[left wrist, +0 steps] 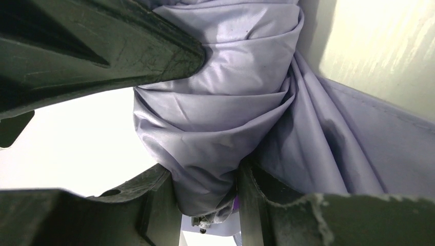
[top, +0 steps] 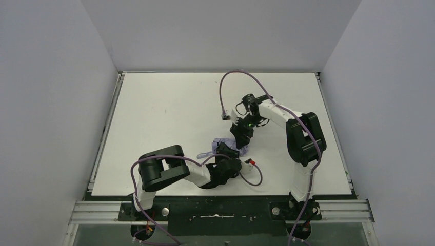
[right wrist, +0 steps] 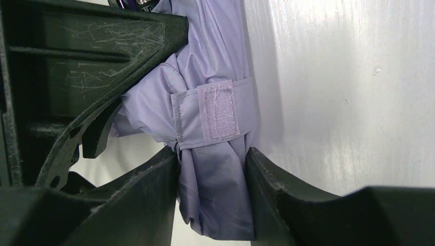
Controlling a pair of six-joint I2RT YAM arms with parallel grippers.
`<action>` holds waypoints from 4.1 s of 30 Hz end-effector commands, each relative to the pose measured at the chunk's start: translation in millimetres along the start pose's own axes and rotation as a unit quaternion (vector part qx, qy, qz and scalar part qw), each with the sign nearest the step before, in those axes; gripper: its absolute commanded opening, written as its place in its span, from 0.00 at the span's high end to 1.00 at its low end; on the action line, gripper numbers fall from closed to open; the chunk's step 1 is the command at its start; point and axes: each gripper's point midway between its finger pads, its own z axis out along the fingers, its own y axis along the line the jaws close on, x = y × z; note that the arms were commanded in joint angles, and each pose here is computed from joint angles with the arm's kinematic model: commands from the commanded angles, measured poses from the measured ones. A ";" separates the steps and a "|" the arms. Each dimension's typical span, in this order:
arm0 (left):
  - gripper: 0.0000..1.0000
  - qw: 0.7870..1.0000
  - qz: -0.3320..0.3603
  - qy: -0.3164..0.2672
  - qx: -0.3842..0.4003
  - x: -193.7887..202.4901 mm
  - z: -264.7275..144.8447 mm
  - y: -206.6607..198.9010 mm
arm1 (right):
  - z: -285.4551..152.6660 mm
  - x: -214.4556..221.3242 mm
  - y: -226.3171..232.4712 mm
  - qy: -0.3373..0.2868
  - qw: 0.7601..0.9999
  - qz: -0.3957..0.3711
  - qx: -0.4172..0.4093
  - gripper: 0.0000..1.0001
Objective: Put away the umbrella
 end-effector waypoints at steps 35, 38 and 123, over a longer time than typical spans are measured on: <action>0.36 0.777 -0.627 -0.054 0.020 94.6 -145.2 187.5 | 9.6 -13.0 -20.7 -0.026 0.940 -0.213 0.267 0.87; 0.32 0.761 -0.645 -0.055 0.043 106.1 -139.2 189.8 | 18.2 -6.2 -13.4 0.001 0.926 -0.253 0.281 0.87; 1.00 0.693 -0.464 0.021 0.551 30.0 -8.2 -1.1 | -90.4 -43.1 97.9 -0.332 0.843 -0.045 0.421 0.38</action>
